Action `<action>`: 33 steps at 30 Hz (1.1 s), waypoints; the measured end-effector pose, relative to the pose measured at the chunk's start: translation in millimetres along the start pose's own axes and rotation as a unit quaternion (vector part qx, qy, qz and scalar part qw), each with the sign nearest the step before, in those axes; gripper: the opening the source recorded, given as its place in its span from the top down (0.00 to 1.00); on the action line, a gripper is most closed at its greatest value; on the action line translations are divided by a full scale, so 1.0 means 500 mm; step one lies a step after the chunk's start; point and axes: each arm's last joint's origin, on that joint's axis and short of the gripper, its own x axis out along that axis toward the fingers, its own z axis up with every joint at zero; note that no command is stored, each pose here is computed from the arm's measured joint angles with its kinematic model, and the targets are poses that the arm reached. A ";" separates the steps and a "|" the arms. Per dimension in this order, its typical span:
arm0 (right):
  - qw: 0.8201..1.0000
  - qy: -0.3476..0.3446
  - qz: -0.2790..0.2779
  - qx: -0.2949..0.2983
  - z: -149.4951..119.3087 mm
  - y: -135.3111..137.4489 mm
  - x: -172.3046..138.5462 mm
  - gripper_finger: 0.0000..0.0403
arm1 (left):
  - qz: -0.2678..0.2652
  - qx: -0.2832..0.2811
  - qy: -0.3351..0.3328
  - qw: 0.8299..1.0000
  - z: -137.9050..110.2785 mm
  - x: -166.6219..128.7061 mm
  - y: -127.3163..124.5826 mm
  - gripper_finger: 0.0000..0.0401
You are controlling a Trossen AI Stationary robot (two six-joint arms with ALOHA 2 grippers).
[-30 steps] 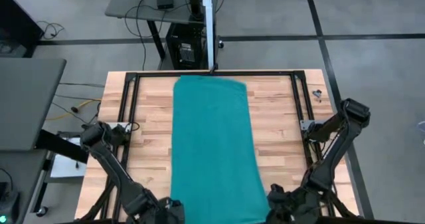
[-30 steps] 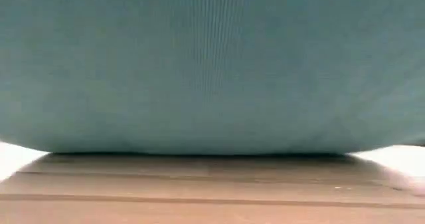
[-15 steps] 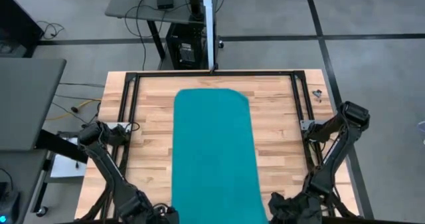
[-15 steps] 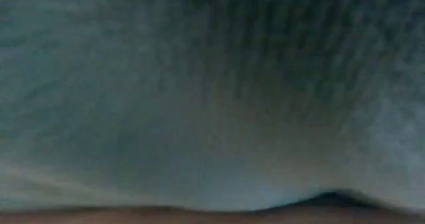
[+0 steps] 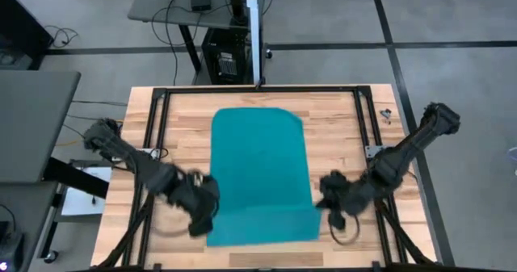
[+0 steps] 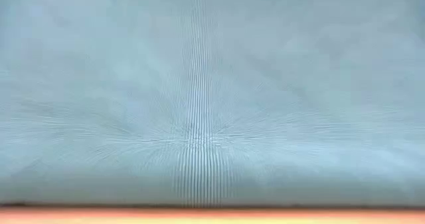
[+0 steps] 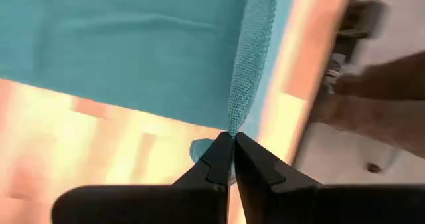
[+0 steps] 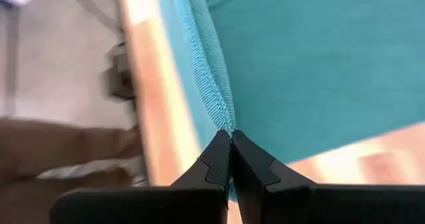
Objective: Roll towel
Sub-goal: Fold the blue towel in half
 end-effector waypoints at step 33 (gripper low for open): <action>0.966 0.011 -0.216 0.145 0.190 -0.566 0.099 1.00 | 0.108 -0.044 -0.100 0.988 0.084 0.083 0.585 1.00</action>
